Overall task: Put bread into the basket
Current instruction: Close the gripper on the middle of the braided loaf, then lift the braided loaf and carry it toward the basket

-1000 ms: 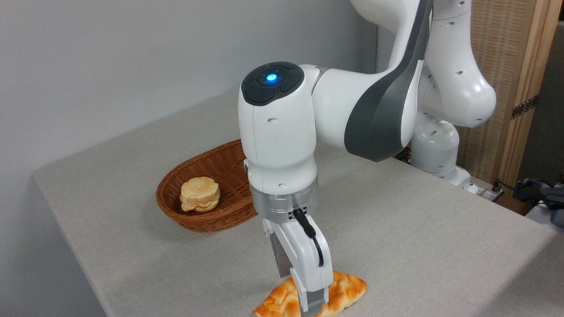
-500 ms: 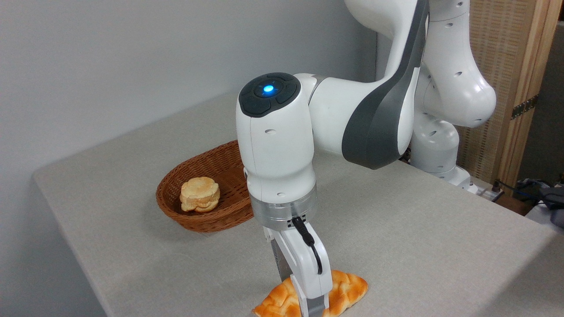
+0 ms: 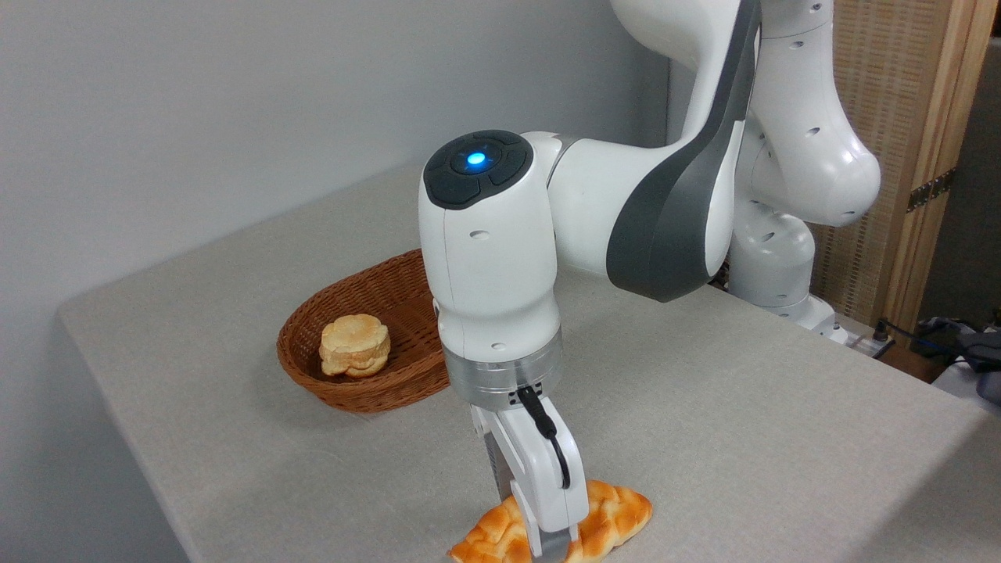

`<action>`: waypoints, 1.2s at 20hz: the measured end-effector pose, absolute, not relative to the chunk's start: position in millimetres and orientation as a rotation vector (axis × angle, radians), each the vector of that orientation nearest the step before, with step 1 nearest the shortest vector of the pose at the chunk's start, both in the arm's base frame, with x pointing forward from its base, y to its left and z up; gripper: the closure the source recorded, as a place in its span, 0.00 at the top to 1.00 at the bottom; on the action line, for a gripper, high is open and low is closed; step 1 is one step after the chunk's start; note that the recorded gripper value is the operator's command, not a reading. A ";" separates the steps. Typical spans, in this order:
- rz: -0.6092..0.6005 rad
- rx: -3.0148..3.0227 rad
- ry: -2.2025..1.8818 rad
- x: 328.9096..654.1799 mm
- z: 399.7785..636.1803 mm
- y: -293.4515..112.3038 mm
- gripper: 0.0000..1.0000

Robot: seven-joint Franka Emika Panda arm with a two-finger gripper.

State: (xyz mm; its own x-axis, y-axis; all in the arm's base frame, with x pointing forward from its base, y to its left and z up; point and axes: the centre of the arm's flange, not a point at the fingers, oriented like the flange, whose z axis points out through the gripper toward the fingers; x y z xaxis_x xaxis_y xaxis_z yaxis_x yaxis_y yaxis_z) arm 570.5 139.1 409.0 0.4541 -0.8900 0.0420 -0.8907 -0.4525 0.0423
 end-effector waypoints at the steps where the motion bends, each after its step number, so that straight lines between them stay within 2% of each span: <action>1: 0.021 2.629 -1.612 570.5 409.1 139.1 0.37; 14: 0.042 2.635 -1.620 571.7 417.4 138.9 0.35; 20: 0.119 2.609 -1.660 573.9 438.9 115.9 0.35; 24: 0.211 2.575 -1.630 575.7 465.7 89.4 0.36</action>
State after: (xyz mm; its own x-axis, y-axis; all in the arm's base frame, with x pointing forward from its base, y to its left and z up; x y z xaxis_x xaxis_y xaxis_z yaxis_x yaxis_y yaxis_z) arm 575.7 89.4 465.7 0.4222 -0.8918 0.1627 -0.9038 -0.4279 -0.0002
